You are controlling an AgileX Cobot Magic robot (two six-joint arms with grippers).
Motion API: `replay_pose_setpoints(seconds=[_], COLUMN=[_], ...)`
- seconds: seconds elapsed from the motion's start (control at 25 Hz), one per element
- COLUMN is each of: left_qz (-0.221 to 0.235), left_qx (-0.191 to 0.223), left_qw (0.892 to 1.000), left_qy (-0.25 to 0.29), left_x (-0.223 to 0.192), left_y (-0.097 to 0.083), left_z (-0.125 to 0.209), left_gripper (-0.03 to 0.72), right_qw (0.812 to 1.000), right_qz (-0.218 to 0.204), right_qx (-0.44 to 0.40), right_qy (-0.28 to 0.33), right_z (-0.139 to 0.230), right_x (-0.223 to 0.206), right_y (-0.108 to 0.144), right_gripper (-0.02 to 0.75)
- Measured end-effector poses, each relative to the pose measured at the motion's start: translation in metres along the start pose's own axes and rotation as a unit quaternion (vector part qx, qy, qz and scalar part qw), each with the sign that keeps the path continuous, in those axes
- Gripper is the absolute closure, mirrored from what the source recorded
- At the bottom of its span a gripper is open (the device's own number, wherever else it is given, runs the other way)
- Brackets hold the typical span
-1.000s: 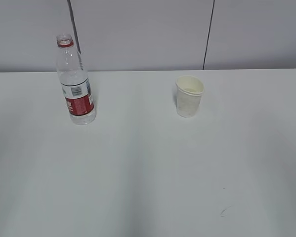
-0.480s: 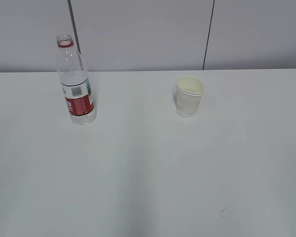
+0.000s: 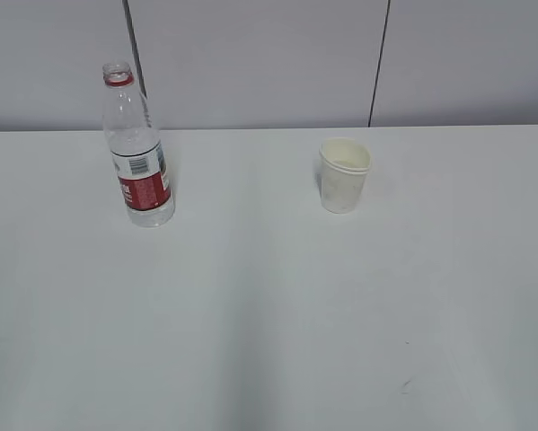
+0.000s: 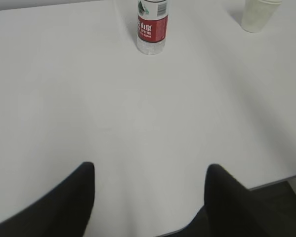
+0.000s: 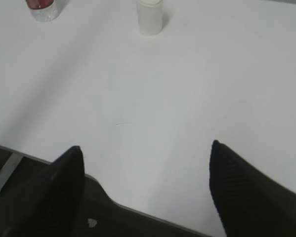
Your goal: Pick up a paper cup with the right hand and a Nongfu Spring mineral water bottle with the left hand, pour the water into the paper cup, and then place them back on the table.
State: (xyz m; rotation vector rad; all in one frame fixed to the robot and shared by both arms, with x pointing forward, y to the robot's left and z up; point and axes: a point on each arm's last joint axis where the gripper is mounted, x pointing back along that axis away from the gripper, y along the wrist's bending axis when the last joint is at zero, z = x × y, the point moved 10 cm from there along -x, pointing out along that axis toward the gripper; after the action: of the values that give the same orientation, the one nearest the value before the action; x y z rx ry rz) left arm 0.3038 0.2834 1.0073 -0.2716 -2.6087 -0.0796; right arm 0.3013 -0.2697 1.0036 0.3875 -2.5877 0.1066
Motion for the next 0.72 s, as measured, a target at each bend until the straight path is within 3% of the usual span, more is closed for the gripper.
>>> replay_pose_setpoints(seconds=[0.16, 0.72], left_qz=[0.001, -0.005], left_qx=[-0.001, -0.004], left_qw=[1.000, 1.000], left_qy=[-0.004, -0.008], left_x=[-0.0086, -0.0113], left_y=[-0.0001, 0.0022], left_z=[0.0012, 0.0008], left_gripper=[0.252, 0.252], right_qw=[1.000, 1.000], right_qz=[-0.023, -0.014], right_qx=[0.007, 0.021], right_qy=[0.007, 0.006], right_z=[0.0056, 0.0055], right_x=[-0.0082, -0.0089], right_y=[0.0081, 0.0049], right_gripper=[0.150, 0.150])
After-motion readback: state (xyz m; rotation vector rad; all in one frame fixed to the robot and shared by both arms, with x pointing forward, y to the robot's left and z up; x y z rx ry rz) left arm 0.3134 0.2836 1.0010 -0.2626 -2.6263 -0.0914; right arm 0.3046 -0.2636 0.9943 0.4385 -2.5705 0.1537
